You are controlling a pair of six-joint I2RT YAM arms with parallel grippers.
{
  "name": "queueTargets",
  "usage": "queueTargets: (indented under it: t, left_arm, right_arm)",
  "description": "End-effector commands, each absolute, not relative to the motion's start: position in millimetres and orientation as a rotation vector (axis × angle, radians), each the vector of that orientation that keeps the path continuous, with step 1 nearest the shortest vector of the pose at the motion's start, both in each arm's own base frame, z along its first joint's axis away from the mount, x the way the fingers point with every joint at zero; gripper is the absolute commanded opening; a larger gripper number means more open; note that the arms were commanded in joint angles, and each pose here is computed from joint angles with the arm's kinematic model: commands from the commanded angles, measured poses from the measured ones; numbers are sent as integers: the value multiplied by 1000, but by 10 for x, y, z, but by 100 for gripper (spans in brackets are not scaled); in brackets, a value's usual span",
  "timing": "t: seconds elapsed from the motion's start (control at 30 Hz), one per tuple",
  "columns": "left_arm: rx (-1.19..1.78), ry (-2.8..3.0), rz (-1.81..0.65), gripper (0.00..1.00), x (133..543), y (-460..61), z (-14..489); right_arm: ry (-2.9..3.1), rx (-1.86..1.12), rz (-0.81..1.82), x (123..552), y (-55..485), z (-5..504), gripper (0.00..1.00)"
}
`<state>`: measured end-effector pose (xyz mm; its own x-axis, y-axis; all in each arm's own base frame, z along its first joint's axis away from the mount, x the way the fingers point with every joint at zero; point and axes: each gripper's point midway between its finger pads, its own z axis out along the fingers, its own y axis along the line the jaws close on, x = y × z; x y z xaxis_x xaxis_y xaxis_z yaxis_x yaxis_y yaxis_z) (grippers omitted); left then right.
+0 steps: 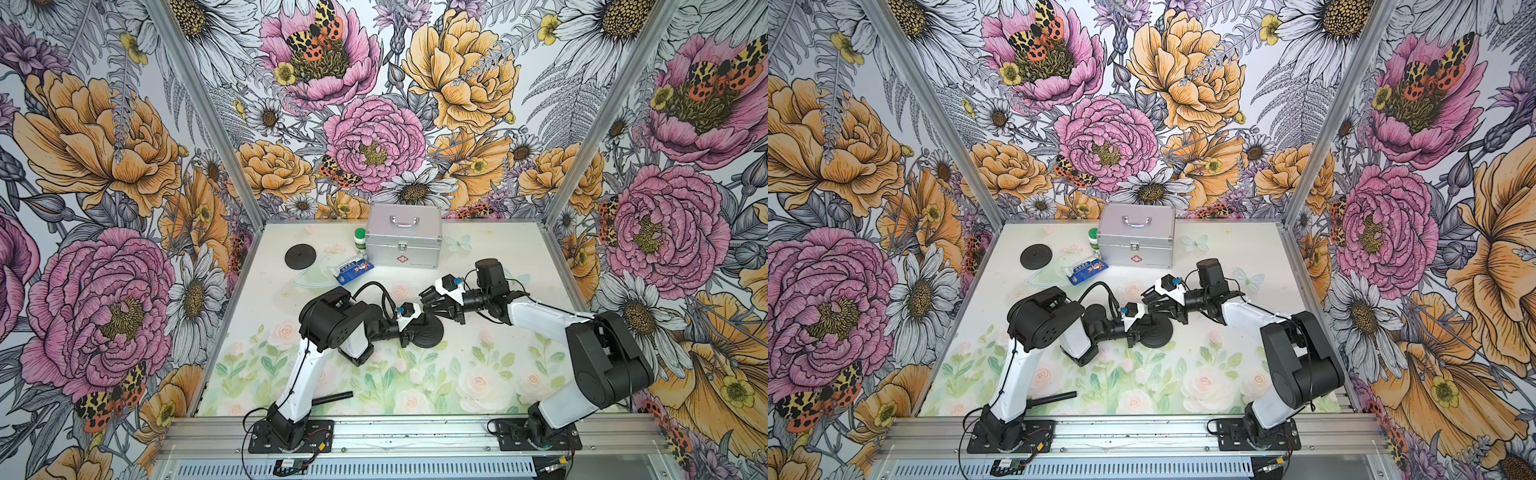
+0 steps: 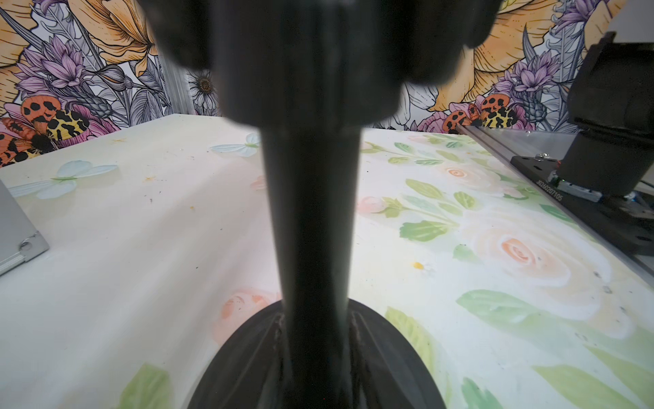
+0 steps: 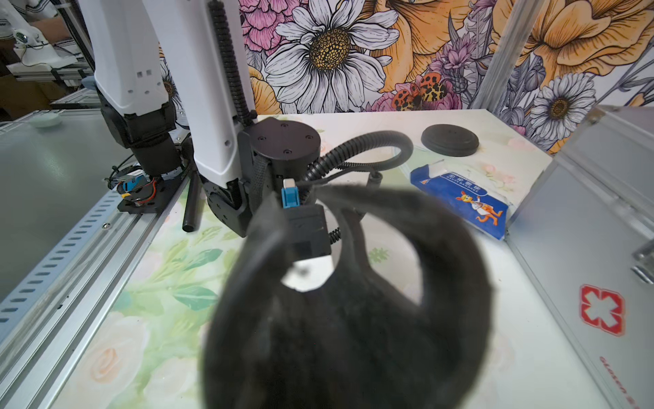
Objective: Assemble a microphone stand
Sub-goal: Screw the microphone stand pole into the microphone stand base.
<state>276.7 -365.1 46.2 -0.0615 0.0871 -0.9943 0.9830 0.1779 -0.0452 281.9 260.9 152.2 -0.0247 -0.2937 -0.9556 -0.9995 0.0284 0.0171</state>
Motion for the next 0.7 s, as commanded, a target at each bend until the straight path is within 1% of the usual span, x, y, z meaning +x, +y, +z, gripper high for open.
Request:
queueTargets:
  t: [0.0, 0.1, 0.17, 0.23, 0.3, 0.33, 0.43, 0.57, 0.67]
  left_arm:
    - [1149, 1497, -1108, 31, 2621, -3625, 150]
    - [1140, 1499, -1105, 31, 2648, -3619, 160]
    - [1138, 1501, -1108, 31, 2651, -3625, 159]
    - [1144, 1500, -1112, 31, 2636, -3633, 145]
    - [1139, 1500, -1111, 31, 2655, -3628, 153]
    - [1137, 1500, -1111, 31, 2661, -3627, 159]
    - [1141, 1502, -1116, 31, 2642, -3631, 148]
    - [1139, 1500, -1111, 31, 2649, -3625, 158]
    - [1141, 1499, -1111, 31, 2640, -3628, 164]
  right_arm:
    - [1589, -1346, 1039, 2864, 2598, 1450, 0]
    - [1707, -1230, 853, 2987, 2548, 1301, 0]
    - [1779, -1033, 677, 3124, 2424, 1220, 0]
    - [1819, -742, 493, 3252, 2183, 1181, 0]
    - [1839, -557, 383, 3218, 2010, 1084, 0]
    - [1860, -519, 316, 3166, 1976, 999, 0]
    - [1890, -494, 196, 3050, 1987, 865, 0]
    - [1903, -544, 219, 3004, 2108, 808, 0]
    - [1873, -618, 269, 2986, 2237, 863, 0]
